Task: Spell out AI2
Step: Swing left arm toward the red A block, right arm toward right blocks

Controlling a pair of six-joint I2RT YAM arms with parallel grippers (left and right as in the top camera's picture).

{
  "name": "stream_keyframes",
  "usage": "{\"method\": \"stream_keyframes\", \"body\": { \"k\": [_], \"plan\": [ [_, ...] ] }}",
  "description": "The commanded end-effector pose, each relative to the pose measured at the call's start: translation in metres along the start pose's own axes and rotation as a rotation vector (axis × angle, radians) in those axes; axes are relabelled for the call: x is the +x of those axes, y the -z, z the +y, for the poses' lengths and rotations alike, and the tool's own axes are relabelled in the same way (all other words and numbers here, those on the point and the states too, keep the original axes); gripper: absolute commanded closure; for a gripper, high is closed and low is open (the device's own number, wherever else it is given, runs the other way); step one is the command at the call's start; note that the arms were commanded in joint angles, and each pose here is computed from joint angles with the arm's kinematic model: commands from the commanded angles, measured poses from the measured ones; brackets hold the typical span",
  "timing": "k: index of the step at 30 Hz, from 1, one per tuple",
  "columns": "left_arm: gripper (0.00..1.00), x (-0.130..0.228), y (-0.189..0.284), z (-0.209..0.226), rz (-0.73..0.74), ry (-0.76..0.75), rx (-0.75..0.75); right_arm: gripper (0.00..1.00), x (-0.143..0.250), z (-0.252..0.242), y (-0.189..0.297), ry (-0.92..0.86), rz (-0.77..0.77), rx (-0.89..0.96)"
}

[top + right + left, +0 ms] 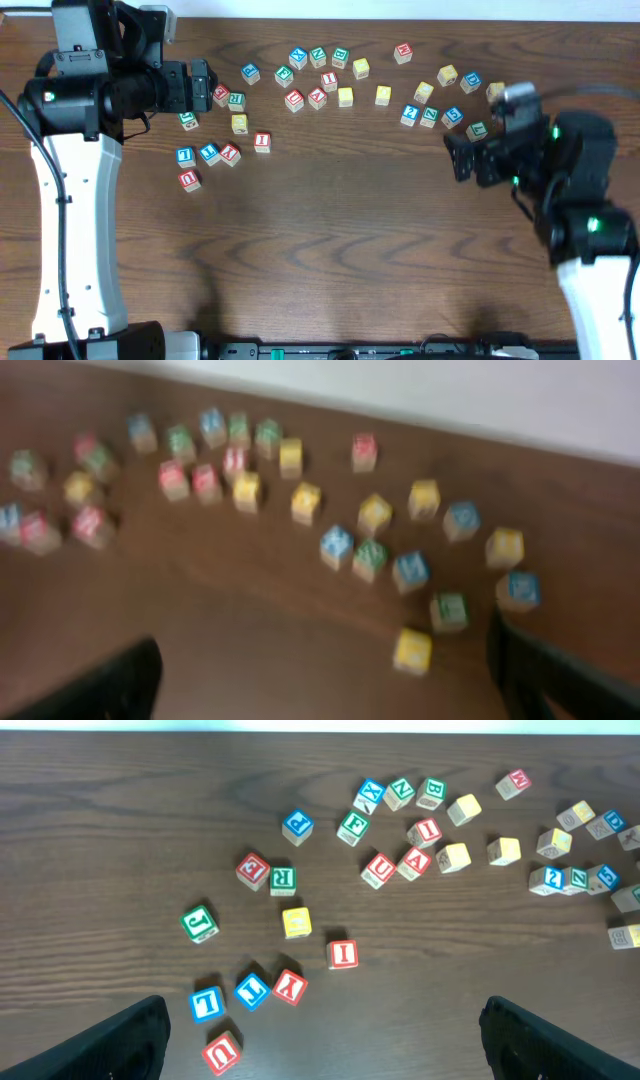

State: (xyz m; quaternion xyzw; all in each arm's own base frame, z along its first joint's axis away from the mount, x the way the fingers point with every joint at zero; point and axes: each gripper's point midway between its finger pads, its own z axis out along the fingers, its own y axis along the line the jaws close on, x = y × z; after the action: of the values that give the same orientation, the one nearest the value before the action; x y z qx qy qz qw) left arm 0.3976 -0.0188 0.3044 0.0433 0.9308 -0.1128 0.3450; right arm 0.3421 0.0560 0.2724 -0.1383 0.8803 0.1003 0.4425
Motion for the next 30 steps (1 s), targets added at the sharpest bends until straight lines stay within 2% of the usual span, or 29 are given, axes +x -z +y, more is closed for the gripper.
{"method": "stream_keyframes", "body": {
  "k": [1,12,19,27,30],
  "plan": [
    [0.02,-0.006,0.009,-0.004,-0.027,-0.005,0.009,0.01,-0.021,-0.002,-0.004,0.023,0.046,-0.036],
    [0.02,-0.006,0.009,-0.004,-0.027,-0.005,0.009,0.01,-0.040,0.006,-0.027,-0.023,0.356,-0.209],
    [0.02,0.001,0.008,-0.004,0.001,0.004,0.011,0.01,-0.018,0.000,-0.064,-0.099,0.558,-0.272],
    [0.02,0.013,0.009,-0.005,0.047,0.065,0.013,0.01,0.000,-0.009,-0.105,-0.118,0.611,-0.281],
    [0.02,0.009,0.008,-0.005,0.033,0.064,0.013,0.01,0.000,-0.005,-0.108,-0.176,0.615,-0.293]
  ]
}}
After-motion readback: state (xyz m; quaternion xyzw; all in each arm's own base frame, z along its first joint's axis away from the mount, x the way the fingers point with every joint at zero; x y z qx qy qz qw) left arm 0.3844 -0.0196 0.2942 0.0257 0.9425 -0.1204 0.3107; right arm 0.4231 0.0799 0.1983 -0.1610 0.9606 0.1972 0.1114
